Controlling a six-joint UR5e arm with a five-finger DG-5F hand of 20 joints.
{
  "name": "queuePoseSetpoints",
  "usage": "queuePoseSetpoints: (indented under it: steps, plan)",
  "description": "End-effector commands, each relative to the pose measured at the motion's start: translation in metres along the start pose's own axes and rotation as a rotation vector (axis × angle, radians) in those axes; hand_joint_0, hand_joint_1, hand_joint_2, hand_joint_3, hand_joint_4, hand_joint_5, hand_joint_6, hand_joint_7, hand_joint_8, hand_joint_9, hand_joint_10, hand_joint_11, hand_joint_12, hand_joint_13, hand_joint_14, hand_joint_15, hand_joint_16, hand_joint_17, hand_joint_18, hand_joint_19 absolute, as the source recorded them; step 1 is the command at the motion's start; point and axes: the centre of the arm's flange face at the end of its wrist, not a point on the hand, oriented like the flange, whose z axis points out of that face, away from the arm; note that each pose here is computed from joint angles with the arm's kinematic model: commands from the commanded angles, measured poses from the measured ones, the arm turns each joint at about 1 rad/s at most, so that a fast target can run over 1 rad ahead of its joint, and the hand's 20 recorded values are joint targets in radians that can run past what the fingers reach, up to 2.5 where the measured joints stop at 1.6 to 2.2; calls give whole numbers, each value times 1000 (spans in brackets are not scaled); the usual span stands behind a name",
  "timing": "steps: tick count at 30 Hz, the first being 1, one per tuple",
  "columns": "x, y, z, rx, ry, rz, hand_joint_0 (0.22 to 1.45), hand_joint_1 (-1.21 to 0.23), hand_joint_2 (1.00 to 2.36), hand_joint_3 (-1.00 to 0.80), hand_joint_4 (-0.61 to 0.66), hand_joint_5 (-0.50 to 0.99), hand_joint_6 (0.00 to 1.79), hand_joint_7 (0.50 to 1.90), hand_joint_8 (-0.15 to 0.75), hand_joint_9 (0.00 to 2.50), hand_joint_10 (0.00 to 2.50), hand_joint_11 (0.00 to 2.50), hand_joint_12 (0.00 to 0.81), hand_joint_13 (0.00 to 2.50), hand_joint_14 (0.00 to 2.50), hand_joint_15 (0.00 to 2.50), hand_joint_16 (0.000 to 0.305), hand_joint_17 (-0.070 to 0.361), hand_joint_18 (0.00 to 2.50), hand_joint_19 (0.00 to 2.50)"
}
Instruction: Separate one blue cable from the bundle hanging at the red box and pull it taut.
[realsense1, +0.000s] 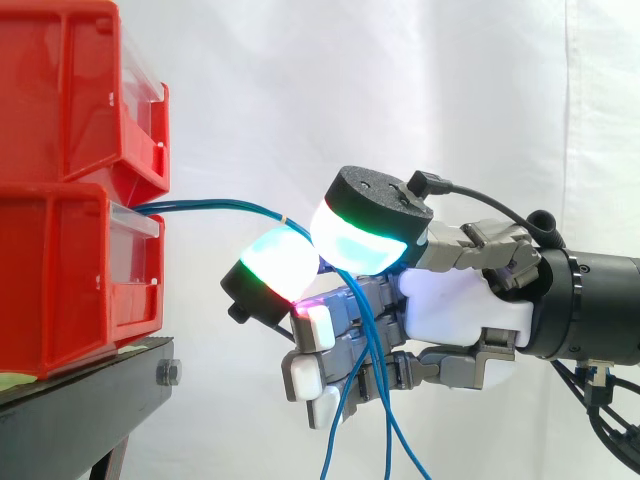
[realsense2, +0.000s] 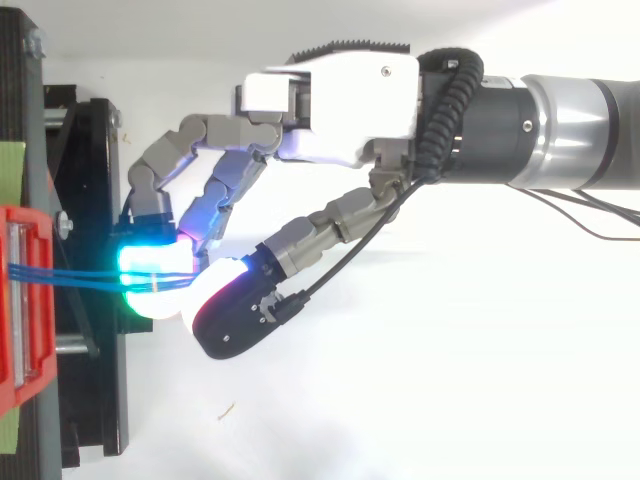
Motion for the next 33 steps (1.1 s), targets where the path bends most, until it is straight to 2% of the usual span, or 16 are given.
queuePoseSetpoints:
  steps: [1,5,8,16,22,27,31,33]
  plan:
    - [0,0,0,-1,0,0,674,-854,1014,-247,43,-207,895,940,272,974,11,781,324,946,20,540,42,94,866,500]
    - [1,-1,0,-1,1,0,705,-888,1008,-391,75,-200,891,898,276,987,14,800,324,958,18,535,41,91,881,497]
    - [0,0,0,0,0,0,692,-901,1000,-500,82,-183,888,979,273,1001,14,802,325,963,18,540,40,90,895,501]
    - [1,-1,0,2,0,0,582,-768,1000,-500,118,-154,848,956,279,1044,15,813,320,961,20,550,41,92,872,533]
    - [3,-2,-1,5,2,1,560,-634,1000,-500,128,-139,806,994,282,1059,15,804,324,967,20,558,41,93,872,549]
    - [0,-1,-1,4,-1,0,597,-663,1000,-500,114,-133,789,1034,277,1060,13,815,318,963,20,565,40,91,860,567]
    - [0,-3,-2,7,-1,0,604,-736,1011,-303,65,-146,815,1128,288,1059,14,810,327,970,20,561,42,94,875,557]
    - [0,-2,-1,2,0,0,601,-775,1012,-230,57,-151,835,1128,303,1052,13,804,343,983,17,547,45,102,907,530]
